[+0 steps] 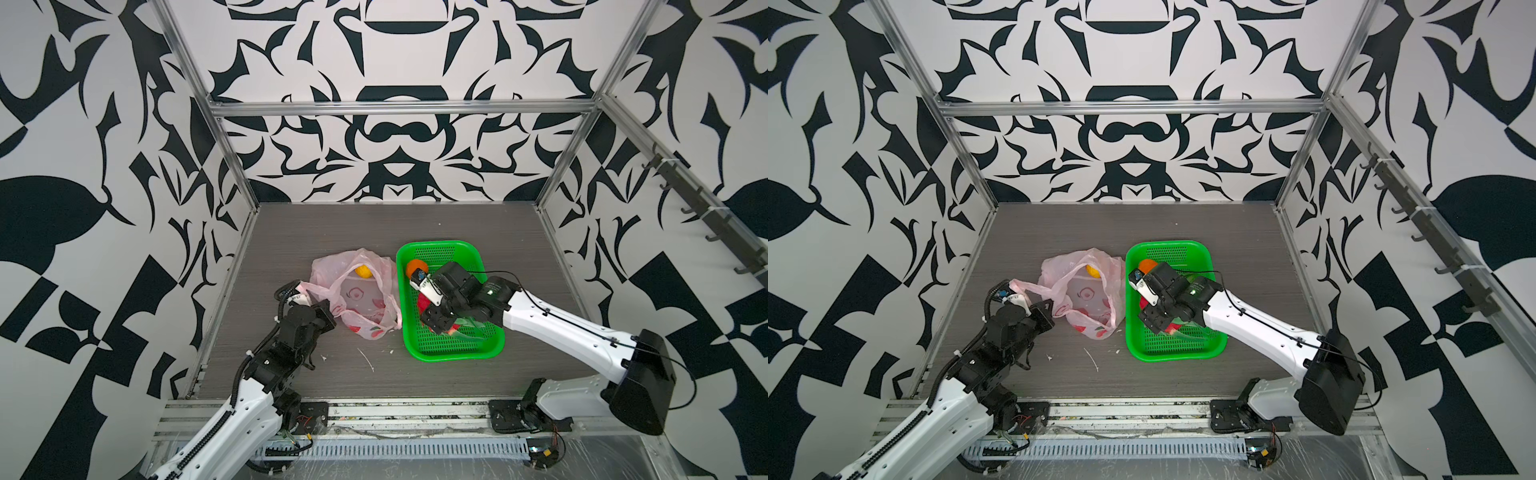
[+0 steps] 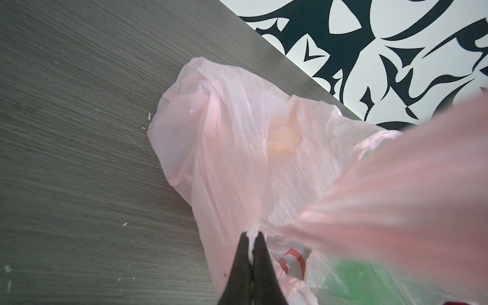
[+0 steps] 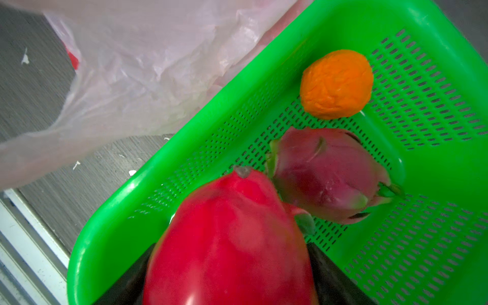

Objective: Untie the knot of the plastic bag and take out the fruit
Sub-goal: Place the fruit in the basket.

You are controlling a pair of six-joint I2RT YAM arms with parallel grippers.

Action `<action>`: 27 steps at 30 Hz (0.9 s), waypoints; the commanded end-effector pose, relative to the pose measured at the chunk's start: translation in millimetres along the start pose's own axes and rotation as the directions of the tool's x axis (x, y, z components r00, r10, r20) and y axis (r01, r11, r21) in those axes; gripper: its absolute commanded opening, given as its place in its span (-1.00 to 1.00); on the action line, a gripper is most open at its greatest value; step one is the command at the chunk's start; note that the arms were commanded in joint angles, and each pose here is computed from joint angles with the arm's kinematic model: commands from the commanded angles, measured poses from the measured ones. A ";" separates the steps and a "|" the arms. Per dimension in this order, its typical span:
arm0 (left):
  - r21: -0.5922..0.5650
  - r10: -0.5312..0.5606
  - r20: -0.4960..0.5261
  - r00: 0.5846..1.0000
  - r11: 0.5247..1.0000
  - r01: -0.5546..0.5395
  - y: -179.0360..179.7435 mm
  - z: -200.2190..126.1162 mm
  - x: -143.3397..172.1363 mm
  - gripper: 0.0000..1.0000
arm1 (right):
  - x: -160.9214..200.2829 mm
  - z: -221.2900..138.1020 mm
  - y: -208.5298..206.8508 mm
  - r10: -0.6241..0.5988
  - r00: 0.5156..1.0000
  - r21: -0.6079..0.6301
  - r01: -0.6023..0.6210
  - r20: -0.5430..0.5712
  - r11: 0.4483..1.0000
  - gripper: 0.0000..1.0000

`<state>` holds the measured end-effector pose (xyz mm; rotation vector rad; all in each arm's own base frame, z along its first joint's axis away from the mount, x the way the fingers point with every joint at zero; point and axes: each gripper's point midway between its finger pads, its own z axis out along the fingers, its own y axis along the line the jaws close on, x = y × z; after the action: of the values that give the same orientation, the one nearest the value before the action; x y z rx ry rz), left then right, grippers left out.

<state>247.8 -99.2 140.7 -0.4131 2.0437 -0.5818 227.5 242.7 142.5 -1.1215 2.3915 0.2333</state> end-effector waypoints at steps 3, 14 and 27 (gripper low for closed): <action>0.036 -0.003 0.053 0.999 0.999 0.001 -15.6 -6.4 -20.2 -1.00 | -11.8 6.8 5.3 0.004 0.999 -0.024 -0.003 0.051 1.000 -1.00; 0.031 -0.015 0.046 0.999 0.999 0.013 -12.0 -6.6 -16.4 -1.00 | 1.6 33.8 9.9 -0.023 0.999 -0.045 0.022 -0.023 0.999 -0.99; 0.030 -0.019 0.039 0.999 0.999 0.018 -13.8 -3.7 -16.5 -1.00 | 9.2 59.6 12.4 -0.061 0.995 -0.062 0.056 -0.084 0.996 -0.82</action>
<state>248.0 -99.2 138.3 -0.4153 2.0528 -0.5757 226.8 254.1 74.8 -1.2462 2.5015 0.2126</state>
